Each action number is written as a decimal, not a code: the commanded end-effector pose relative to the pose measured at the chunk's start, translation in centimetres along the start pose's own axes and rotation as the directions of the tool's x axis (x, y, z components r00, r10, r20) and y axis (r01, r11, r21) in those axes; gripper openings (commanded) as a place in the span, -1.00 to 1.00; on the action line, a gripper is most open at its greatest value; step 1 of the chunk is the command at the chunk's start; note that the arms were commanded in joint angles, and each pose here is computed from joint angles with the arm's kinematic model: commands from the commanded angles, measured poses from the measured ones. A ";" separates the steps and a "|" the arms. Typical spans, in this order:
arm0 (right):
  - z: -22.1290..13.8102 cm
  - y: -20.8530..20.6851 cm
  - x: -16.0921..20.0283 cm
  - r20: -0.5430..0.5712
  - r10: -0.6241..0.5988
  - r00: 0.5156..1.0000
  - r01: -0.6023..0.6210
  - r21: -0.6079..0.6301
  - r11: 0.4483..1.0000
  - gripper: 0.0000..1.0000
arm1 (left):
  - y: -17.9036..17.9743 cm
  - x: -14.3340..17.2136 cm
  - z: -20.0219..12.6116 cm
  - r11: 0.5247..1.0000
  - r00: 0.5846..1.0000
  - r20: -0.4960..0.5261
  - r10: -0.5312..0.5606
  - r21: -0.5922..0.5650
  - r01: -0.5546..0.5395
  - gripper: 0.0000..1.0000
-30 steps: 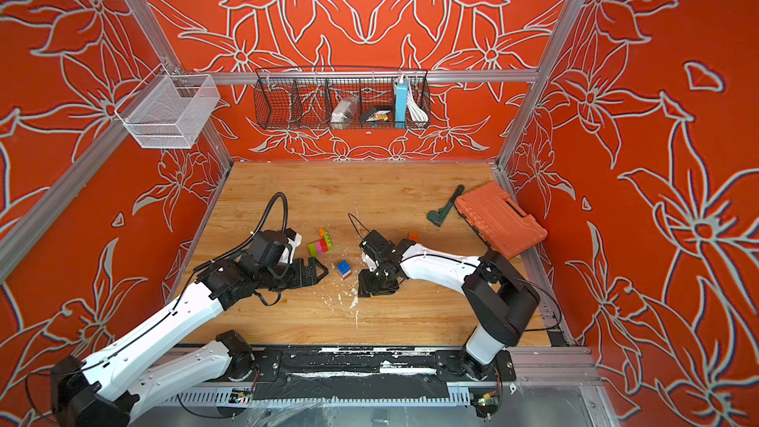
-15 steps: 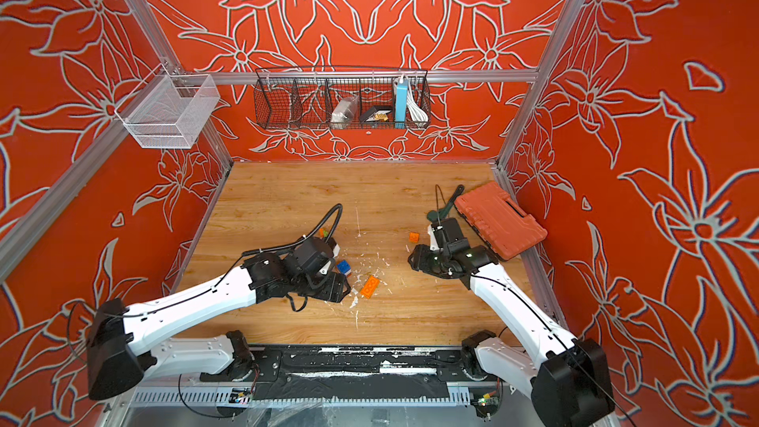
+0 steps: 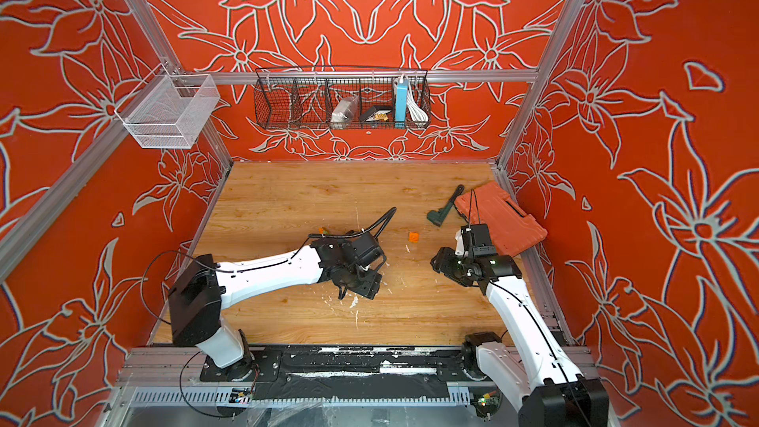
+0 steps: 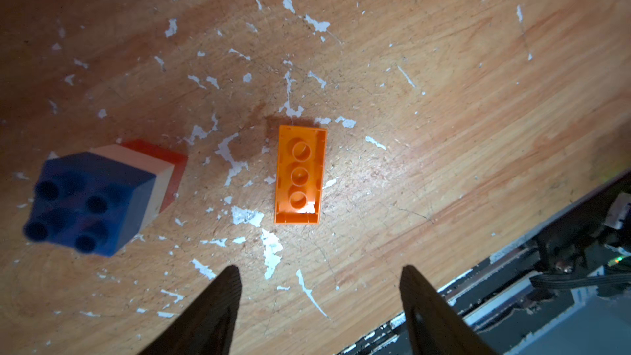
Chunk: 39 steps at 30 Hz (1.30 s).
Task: Assemble the letter r with lego
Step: Pick up the lego brick from the center of the board.
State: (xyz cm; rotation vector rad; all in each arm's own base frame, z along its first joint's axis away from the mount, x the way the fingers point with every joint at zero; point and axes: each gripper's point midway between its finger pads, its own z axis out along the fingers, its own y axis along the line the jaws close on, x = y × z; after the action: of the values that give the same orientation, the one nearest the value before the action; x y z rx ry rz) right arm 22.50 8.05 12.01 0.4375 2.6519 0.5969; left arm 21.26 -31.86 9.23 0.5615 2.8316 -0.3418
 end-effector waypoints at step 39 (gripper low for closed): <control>-1.0 -3.6 1.7 0.000 0.119 0.993 -0.119 0.056 0.991 0.25 | -3.3 -20.5 11.4 0.997 0.991 0.132 0.014 -0.078 -0.004 0.59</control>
State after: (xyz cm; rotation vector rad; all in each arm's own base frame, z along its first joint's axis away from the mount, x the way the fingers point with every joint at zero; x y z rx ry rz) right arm 20.23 5.33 11.19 0.6106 2.6465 0.5613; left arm 39.70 -44.64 5.55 0.5045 2.7201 -0.2581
